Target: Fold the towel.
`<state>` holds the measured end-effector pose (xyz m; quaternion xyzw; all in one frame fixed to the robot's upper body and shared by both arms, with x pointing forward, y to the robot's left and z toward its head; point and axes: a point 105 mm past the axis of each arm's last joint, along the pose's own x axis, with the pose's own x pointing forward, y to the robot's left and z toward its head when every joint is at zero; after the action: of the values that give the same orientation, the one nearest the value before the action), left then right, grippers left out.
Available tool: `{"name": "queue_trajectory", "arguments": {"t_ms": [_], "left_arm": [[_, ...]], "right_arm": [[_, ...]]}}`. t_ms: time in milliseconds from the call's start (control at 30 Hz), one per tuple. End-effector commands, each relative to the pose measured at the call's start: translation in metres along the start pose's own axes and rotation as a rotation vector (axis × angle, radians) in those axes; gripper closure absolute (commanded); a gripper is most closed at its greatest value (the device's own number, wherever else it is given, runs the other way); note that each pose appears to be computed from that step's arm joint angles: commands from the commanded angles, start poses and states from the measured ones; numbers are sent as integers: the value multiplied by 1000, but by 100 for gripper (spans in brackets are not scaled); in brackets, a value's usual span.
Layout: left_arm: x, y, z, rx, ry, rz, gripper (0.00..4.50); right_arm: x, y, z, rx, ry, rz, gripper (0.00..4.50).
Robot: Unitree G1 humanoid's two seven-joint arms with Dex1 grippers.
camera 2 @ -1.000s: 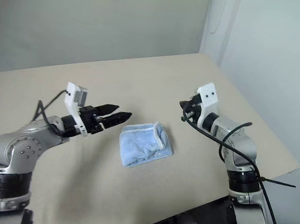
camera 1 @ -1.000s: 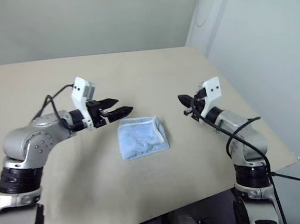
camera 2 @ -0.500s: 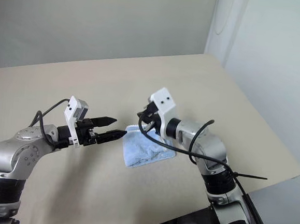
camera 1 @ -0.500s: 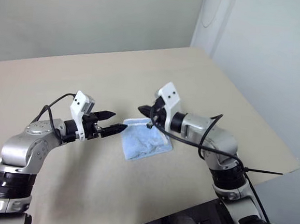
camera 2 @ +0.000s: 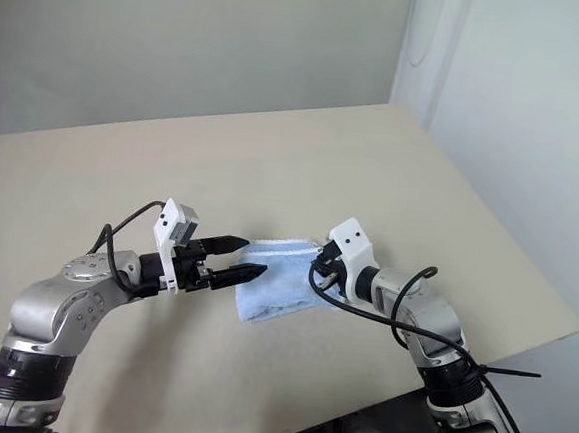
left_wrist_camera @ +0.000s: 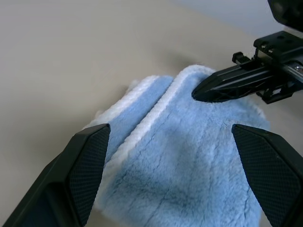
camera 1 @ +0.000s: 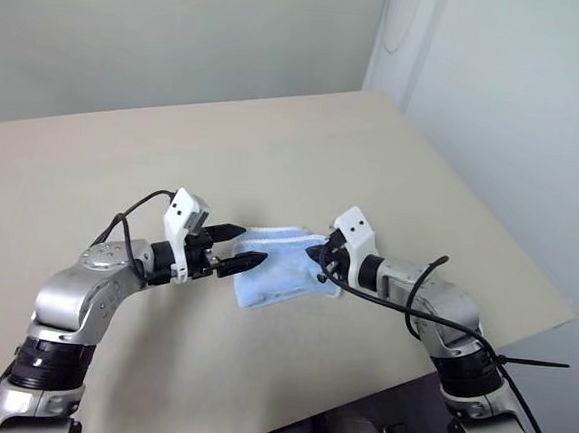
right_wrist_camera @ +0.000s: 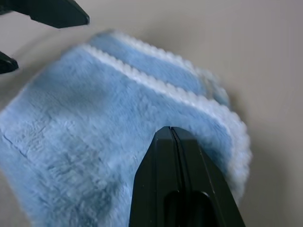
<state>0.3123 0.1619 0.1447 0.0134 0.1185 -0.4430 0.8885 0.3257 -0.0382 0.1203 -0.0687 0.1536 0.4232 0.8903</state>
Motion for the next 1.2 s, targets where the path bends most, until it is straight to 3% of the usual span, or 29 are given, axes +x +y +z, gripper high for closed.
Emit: {"name": "queue_trajectory", "arguments": {"t_ms": [33,67,133,300,500,633,833,1000,1100,1200], "left_arm": [[8,-1,3,55,-14,-5,4],[12,0,-2,60,1,-3,4],[21,2,-24,101,79,2,63],[30,9,-53,130,165,13,240],[33,15,-69,106,190,34,449],[31,17,-69,79,178,40,449],[15,11,-20,-25,-25,-7,449],[-22,17,28,-115,-197,-7,449],[-46,20,51,-165,-276,-3,449],[-53,6,59,-134,-268,-57,449]], "right_arm": [[-4,0,15,-19,-62,-8,450],[-2,-1,14,-16,-60,-9,450],[4,1,7,0,-47,-4,450],[16,-1,-9,32,-11,0,450],[19,-3,-25,54,18,-2,450],[15,-2,-22,36,1,-2,450],[-2,-11,21,6,-137,-19,450],[-26,-14,55,-51,-241,-3,450],[-32,-16,63,-78,-258,-6,450],[-31,-16,61,-88,-250,-4,450]]}}
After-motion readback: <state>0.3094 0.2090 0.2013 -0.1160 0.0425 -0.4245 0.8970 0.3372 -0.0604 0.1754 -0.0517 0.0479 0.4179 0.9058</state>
